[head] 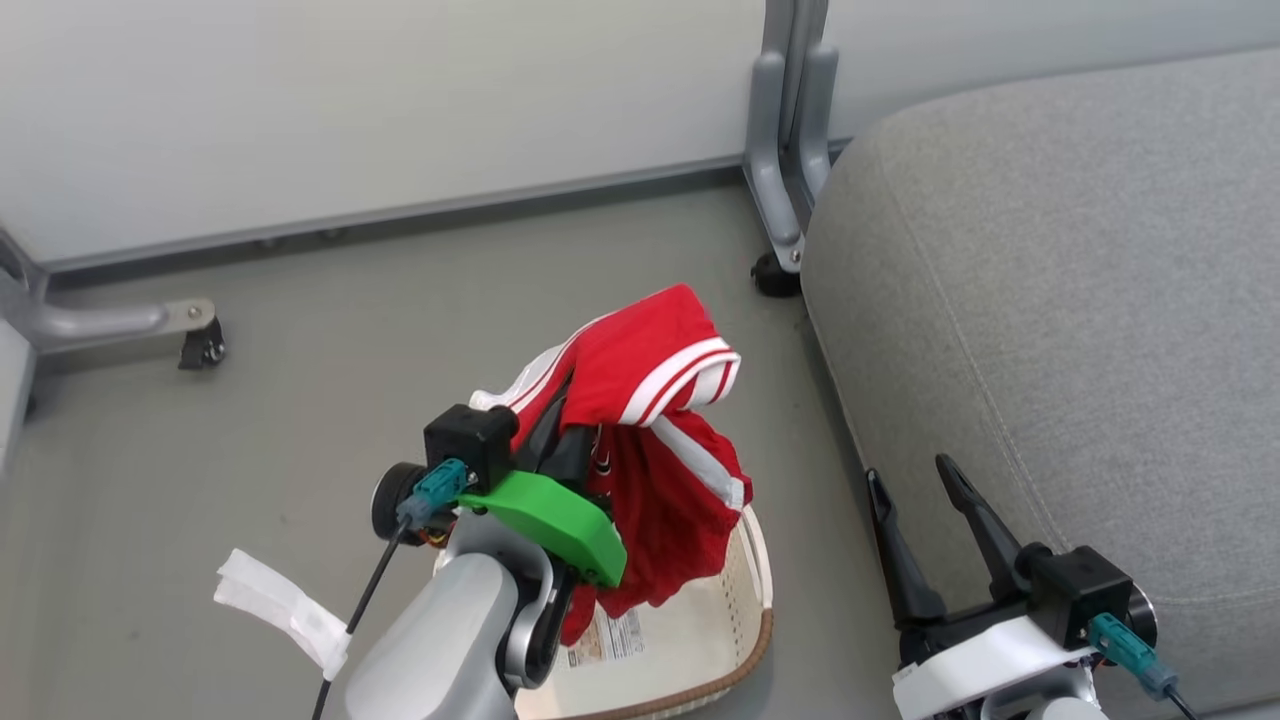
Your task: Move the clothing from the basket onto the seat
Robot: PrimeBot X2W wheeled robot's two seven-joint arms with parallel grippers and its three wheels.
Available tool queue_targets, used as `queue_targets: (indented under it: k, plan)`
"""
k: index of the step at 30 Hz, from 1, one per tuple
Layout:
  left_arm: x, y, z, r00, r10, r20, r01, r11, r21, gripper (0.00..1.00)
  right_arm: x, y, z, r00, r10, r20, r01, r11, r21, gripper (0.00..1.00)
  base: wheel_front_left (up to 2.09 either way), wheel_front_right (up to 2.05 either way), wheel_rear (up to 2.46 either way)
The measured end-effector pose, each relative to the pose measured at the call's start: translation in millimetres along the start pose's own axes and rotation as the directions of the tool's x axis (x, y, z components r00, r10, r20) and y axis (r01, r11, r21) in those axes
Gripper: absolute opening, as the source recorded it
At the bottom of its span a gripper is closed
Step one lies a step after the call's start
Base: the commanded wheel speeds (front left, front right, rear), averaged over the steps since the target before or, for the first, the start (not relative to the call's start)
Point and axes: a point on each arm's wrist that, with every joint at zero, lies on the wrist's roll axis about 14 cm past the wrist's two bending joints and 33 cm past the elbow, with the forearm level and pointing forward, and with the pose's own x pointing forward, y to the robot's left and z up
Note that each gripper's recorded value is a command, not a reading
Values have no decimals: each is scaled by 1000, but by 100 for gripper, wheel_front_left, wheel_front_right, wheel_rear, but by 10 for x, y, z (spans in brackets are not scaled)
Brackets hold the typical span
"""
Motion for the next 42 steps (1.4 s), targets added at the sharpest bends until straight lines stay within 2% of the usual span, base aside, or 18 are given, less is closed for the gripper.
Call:
queue_targets:
  k: [4,12,18,25,32,36,37,42]
  plan:
    - [-26,-201,229,997,-45,61,47,999,-19,0,-73,64,67,1000,19,20,-19,1000,-3,100,0,0,0]
    - [-25,-536,415,986,-128,108,139,985,-104,0,-63,291,167,994,99,49,-97,995,-24,100,0,0,0]
    - [-24,-805,524,970,-205,128,223,964,-148,0,46,583,116,979,203,30,-201,978,-50,100,0,0,0]
    - [-90,-1110,629,951,-277,139,303,928,-218,0,169,744,4,964,265,-8,-265,962,-64,100,0,0,0]
    - [-151,-1394,713,928,-348,137,371,902,-222,0,257,860,-42,953,303,-25,-304,950,-74,100,0,0,0]
    - [-161,-1451,713,924,-360,129,380,900,-214,0,299,900,4,950,311,-11,-311,948,-71,100,0,0,0]
    - [-155,-1450,709,926,-357,124,376,903,-209,0,299,916,-3,949,315,-13,-315,946,-73,2,0,0,0]
    - [-106,-1360,654,940,-324,106,339,921,-191,0,300,929,-27,949,315,-19,-315,947,-66,0,0,0,0]
